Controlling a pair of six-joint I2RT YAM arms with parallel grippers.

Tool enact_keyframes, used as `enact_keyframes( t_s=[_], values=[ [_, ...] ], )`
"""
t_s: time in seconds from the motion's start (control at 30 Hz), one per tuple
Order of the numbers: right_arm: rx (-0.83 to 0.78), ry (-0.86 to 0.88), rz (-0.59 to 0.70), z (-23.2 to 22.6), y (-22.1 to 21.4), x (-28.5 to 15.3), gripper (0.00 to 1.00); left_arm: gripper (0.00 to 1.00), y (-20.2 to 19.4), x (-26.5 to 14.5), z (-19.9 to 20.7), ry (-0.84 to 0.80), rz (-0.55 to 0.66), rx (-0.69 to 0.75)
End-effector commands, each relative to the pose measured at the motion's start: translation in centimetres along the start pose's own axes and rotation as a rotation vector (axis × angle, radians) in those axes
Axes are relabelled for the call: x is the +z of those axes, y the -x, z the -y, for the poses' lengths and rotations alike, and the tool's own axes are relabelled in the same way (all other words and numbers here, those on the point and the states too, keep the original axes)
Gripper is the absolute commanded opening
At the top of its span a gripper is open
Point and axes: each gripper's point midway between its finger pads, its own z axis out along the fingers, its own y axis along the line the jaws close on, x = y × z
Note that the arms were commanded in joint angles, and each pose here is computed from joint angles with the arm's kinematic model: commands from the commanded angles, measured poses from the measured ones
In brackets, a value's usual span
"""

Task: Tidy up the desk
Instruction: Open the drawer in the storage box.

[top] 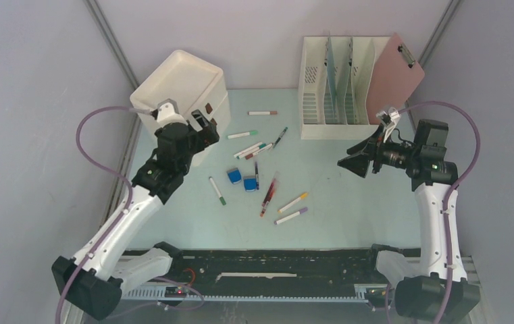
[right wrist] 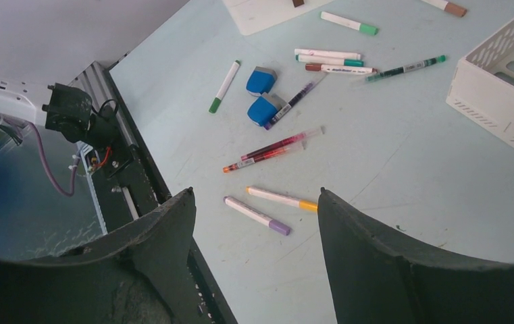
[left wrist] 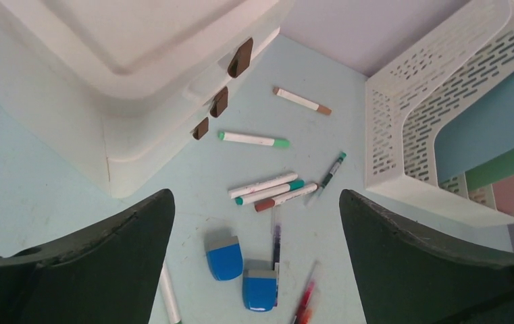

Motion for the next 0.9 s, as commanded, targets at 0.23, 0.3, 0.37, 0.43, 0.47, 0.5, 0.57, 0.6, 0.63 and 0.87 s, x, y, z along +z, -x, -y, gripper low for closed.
enact_keyframes(
  t_s=[0.23, 0.3, 0.37, 0.43, 0.47, 0.5, 0.57, 0.6, 0.63, 0.87],
  values=[
    [-0.055, -0.003, 0.002, -0.4, 0.3, 0.2, 0.74, 1.0, 2.8, 2.5, 0.0, 0.291, 0.067, 0.041],
    [-0.058, -0.006, -0.001, -0.3, 0.3, 0.3, 0.74, 1.0, 3.1, 3.0, 0.4, 0.317, 0.075, 0.051],
    [-0.06, -0.009, -0.003, -0.2, 0.2, 0.3, 0.74, 0.99, 3.3, 3.6, 0.7, 0.345, 0.084, 0.065],
    [-0.062, -0.013, -0.005, -0.2, 0.2, 0.3, 0.74, 0.98, 3.3, 4.2, 1.2, 0.371, 0.088, 0.084],
    [-0.062, -0.015, -0.006, -0.1, 0.2, 0.3, 0.74, 0.98, 3.3, 4.6, 1.4, 0.385, 0.091, 0.094],
    [-0.063, -0.015, -0.006, -0.2, 0.2, 0.3, 0.74, 0.98, 3.2, 5.1, 1.6, 0.399, 0.09, 0.106],
    [-0.062, -0.016, -0.009, -0.1, 0.1, 0.4, 0.74, 0.96, 3.0, 5.9, 1.8, 0.427, 0.093, 0.128],
    [-0.064, -0.019, -0.009, -0.1, 0.1, 0.4, 0.74, 0.96, 3.0, 6.4, 1.9, 0.443, 0.097, 0.138],
    [-0.063, -0.018, -0.01, -0.1, 0.1, 0.4, 0.74, 0.95, 3.1, 6.9, 2.0, 0.457, 0.101, 0.149],
    [-0.069, -0.026, -0.011, 0.0, 0.1, 0.4, 0.74, 0.82, 2.8, 10.4, 2.4, 0.563, 0.135, 0.243]
  ],
)
